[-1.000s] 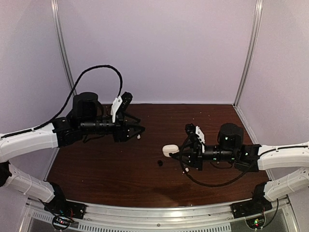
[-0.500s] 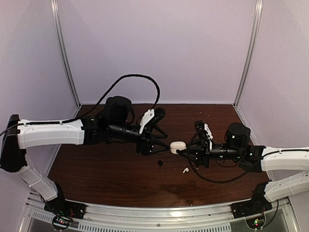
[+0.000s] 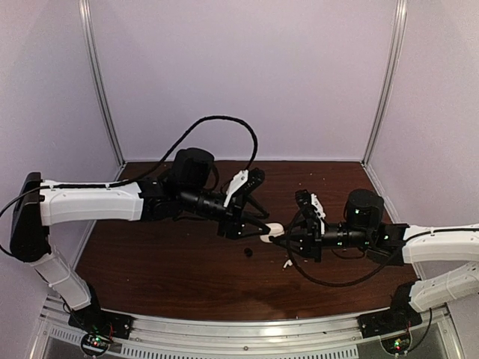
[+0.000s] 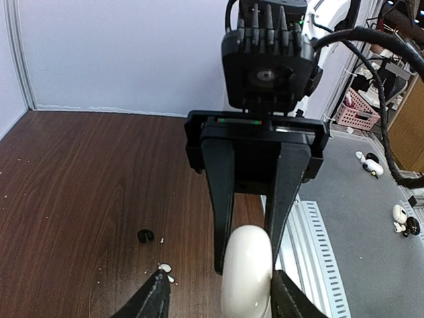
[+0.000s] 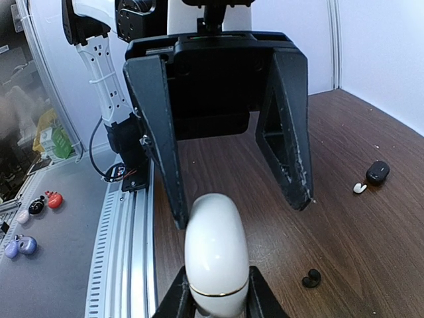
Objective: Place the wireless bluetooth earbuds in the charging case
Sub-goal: Open the charging case.
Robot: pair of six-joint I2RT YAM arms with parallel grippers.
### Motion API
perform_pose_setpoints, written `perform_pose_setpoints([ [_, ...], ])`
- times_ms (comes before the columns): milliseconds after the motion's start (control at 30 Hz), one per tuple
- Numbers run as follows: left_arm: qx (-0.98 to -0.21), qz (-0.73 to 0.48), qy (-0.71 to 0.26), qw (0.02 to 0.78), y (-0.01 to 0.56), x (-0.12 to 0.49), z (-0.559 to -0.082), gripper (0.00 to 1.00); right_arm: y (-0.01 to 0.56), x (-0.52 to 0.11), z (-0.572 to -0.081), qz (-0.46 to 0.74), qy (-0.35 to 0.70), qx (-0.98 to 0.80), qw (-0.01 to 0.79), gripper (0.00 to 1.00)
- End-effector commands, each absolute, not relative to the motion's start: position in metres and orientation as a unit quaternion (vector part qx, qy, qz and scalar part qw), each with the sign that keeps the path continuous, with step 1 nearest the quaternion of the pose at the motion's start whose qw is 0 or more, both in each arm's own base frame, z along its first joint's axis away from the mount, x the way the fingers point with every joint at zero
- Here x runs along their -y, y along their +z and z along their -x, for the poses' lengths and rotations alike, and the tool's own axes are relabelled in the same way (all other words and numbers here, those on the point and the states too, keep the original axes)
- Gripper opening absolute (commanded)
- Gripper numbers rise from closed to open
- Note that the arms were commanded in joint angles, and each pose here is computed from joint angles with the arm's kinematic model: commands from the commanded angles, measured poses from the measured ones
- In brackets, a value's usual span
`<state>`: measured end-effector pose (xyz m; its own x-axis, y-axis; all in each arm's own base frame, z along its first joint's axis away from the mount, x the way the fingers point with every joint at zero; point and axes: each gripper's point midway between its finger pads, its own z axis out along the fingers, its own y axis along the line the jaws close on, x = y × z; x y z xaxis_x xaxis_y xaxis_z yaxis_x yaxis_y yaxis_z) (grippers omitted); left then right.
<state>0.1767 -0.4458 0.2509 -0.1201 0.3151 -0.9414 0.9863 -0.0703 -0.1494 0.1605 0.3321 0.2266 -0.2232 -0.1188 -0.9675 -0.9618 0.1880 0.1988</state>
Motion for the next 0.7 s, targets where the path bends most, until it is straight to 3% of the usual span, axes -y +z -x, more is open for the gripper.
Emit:
perform_pose_setpoints([
  [0, -0.559, -0.573, -0.484, 0.354, 0.256, 0.453, -0.173, 0.53, 0.241, -0.337, -0.158, 0.441, 0.473, -0.607, 0.462, 0.04],
  [200, -0.573, -0.573, -0.478, 0.34, 0.247, 0.457, -0.175, 0.53, 0.24, -0.338, -0.159, 0.442, 0.471, -0.608, 0.462, 0.04],
  [433, -0.586, -0.557, -0.478, 0.343, 0.251, 0.455, -0.186, 0.42, 0.238, -0.338, -0.156, 0.449, 0.47, -0.605, 0.46, 0.03],
  [667, -0.586, -0.528, -0.49, 0.371, 0.269, 0.449, -0.203, 0.38, 0.233, -0.338, -0.153, 0.456, 0.465, -0.606, 0.457, 0.03],
])
